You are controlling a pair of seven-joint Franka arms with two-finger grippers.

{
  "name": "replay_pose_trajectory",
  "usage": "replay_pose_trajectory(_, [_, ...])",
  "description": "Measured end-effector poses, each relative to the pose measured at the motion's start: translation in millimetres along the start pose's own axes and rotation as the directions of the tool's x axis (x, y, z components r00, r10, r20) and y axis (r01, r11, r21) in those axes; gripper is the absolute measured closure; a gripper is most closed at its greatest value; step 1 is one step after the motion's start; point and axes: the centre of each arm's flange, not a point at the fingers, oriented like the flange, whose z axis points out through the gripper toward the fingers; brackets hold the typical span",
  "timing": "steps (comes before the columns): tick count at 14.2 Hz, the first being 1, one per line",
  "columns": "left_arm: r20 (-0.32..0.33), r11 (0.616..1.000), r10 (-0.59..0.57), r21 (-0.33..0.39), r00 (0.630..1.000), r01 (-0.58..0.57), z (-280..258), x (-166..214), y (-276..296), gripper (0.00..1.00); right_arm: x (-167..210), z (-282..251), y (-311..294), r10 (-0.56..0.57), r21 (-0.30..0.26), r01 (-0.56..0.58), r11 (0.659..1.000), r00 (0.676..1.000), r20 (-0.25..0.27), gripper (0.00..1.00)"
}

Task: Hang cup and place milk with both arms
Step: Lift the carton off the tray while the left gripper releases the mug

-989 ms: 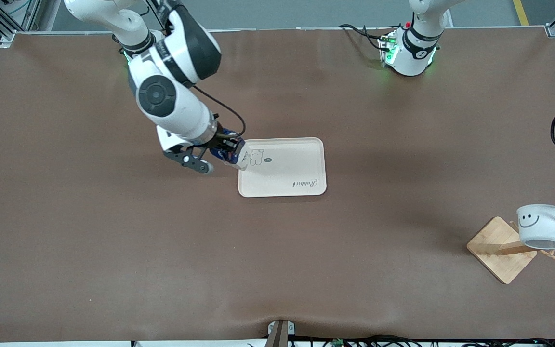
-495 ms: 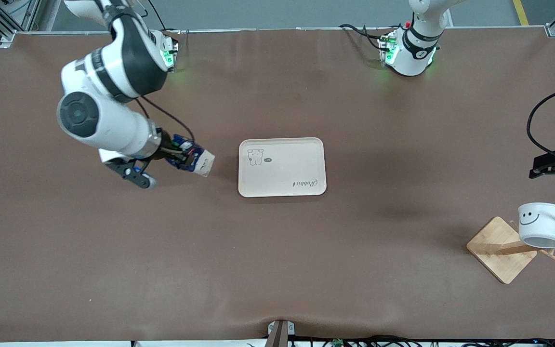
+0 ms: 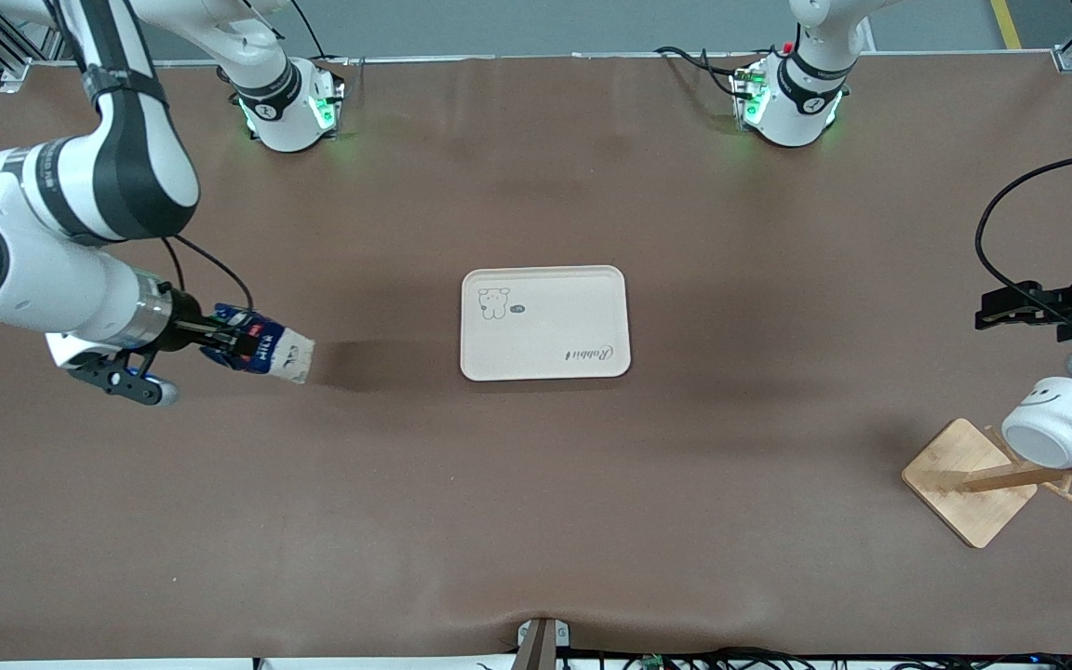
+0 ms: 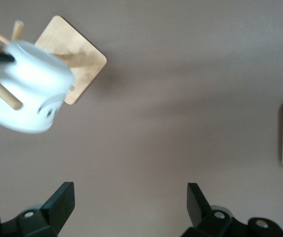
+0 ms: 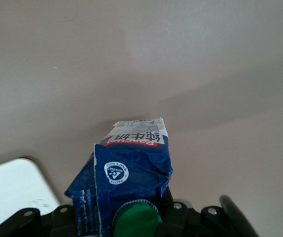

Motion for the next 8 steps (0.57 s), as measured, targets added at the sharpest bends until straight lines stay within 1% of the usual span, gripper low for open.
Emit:
replay_pose_trajectory(1, [0.004, 1.0, -0.017, -0.002, 1.0, 0.017, -0.7, -0.2, 6.8, 0.0, 7.0, 4.8, 21.2, -0.063, 0.001, 0.063, 0.998, 0.998, 0.002, 0.5])
replay_pose_trajectory(2, [0.004, 1.0, -0.026, -0.003, 1.0, 0.026, -1.5, -0.2, 11.2, 0.0, 12.8, 8.8, 44.1, -0.103, 0.005, 0.103, 0.995, 0.995, 0.01, 0.5])
replay_pose_trajectory(4, [0.004, 1.0, -0.029, -0.003, 1.0, 0.029, -2.0, -0.4, 12.4, 0.0, 18.7, 18.1, 81.4, -0.113, 0.012, 0.113, 0.994, 0.993, 0.03, 0.5])
replay_pose_trajectory(5, [0.004, 1.0, -0.03, -0.003, 1.0, 0.03, -2.0, -0.6, 11.7, 0.0, 20.1, 21.7, 95.5, -0.101, 0.015, 0.101, 0.995, 0.994, 0.031, 0.5])
replay_pose_trajectory(8, [0.004, 0.999, -0.032, -0.004, 0.999, 0.032, -2.1, -0.7, 10.8, 0.0, 28.8, 36.5, 151.9, -0.097, 0.026, 0.098, 0.995, 0.995, -0.034, 0.5])
